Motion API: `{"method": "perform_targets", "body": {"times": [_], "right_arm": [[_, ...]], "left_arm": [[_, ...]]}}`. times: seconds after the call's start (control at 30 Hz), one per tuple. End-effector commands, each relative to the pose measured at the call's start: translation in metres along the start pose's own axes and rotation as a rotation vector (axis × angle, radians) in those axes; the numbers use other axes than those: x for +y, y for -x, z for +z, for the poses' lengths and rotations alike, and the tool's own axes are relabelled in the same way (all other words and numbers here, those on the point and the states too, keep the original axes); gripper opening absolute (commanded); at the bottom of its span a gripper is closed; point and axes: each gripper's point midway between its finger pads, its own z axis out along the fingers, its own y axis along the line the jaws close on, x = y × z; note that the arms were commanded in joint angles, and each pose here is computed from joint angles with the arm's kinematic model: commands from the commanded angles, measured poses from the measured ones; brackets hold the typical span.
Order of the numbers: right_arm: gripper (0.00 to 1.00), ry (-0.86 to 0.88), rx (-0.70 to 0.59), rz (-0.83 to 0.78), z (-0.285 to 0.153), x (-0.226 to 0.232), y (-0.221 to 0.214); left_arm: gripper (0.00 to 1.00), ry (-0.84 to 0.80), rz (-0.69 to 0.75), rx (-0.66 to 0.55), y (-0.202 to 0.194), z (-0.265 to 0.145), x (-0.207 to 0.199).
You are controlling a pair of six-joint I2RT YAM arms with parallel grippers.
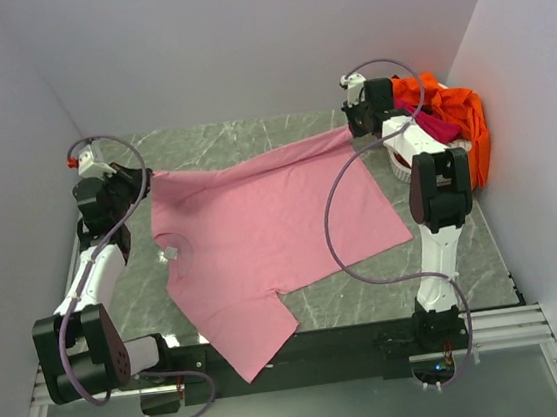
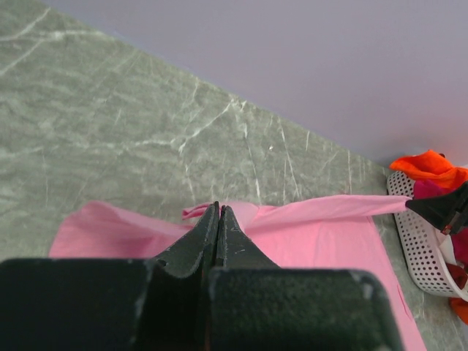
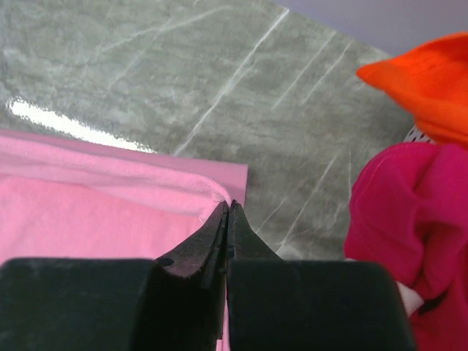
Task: Fold and stack the t-shirts
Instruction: Fold the tshirt
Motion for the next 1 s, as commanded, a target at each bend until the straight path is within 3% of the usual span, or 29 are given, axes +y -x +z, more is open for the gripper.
{"method": "perform_targets", "body": {"times": [0.0,0.97], "right_arm": [[0.00,-0.032,-0.091,-0.016,-0.026,-0.011,0.032],[0.00,-0.092,0.064,-0.127,-0.017,-0.022,-0.029]], "left_arm": [[0.00,-0.020,-0.020,-0.033,0.002,-0.009,-0.006],[0.00,-0.015,-0.085,0.044,-0.051,-0.035,-0.016]]}}
